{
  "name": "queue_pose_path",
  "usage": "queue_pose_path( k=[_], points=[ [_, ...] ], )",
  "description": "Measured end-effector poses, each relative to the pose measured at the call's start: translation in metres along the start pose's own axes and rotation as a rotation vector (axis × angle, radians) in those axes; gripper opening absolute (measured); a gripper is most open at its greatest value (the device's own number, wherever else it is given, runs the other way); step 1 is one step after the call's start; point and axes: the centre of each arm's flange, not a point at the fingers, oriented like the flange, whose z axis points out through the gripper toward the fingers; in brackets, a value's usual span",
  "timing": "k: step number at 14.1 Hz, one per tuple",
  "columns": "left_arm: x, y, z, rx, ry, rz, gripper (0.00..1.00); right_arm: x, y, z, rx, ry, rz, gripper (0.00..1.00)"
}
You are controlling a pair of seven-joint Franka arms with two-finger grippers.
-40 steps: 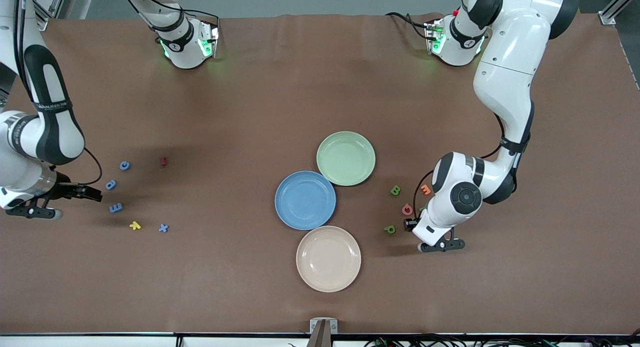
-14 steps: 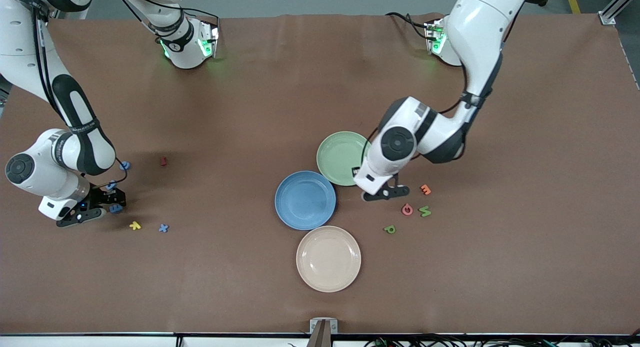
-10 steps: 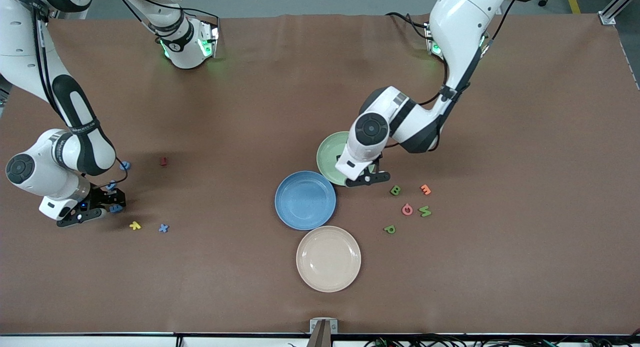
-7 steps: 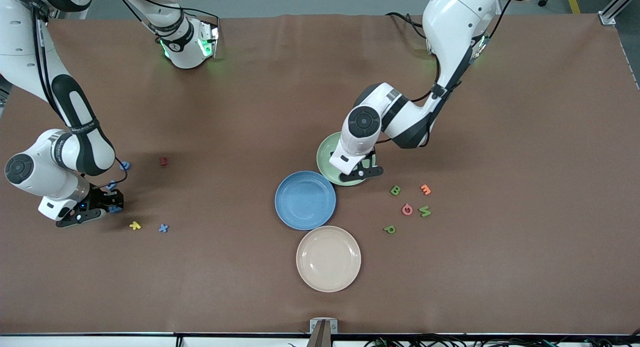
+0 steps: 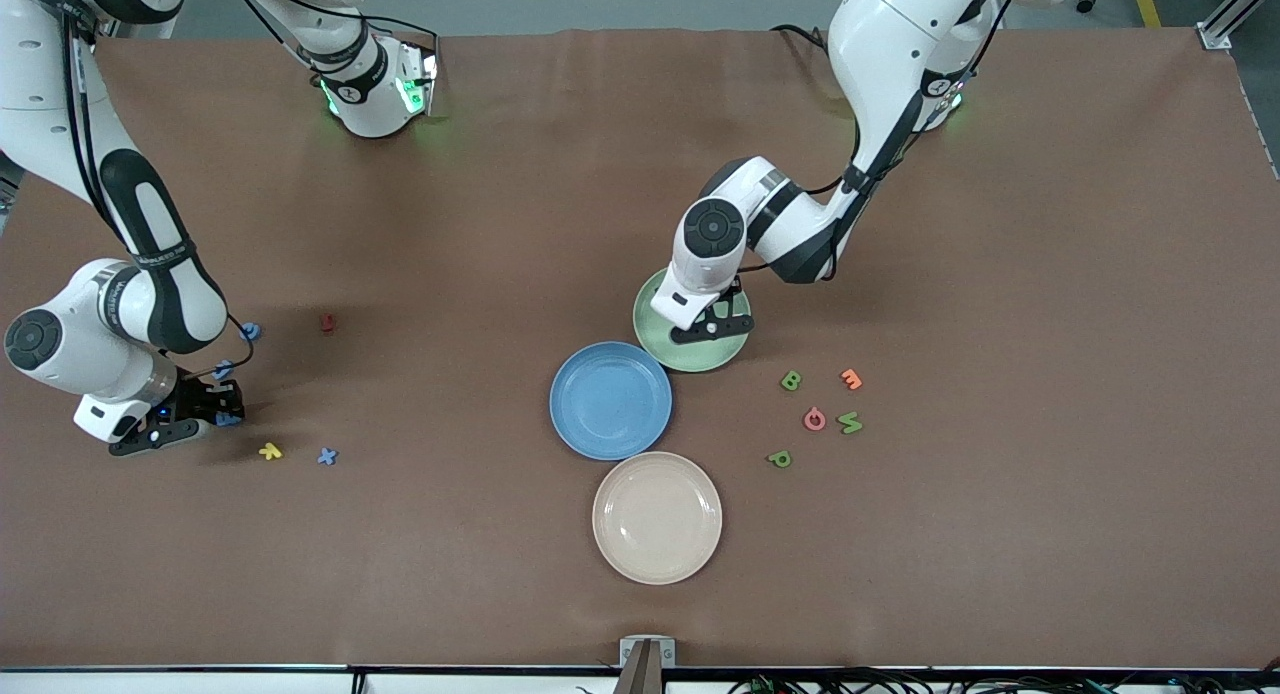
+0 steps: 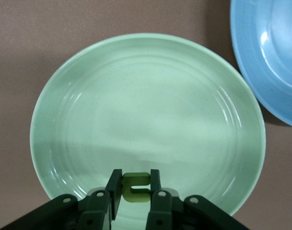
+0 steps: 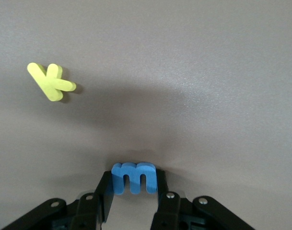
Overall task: Sort letters by color into matching plates
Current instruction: 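Carry the green u onto the green plate while the right gripper grasps the m, then grasp the green B with the left gripper while the right gripper carries the m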
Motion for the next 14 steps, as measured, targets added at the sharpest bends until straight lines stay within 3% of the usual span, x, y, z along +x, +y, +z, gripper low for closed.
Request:
queue_pose_path(
  k=[3,7,14],
  points=[
    [0.001,0.000,-0.008,-0.009,0.010,0.000,0.44,0.019,0.001,-0.029,0.038,-0.048,0.041,0.40],
    [0.022,-0.015,-0.031,-0.030,0.038,-0.014,0.83,0.053,-0.059,-0.077,0.055,-0.108,0.192,0.40],
    [0.107,-0.101,-0.046,-0.046,0.053,0.046,0.86,0.101,-0.215,-0.107,0.044,-0.126,0.418,0.40]
  ],
)
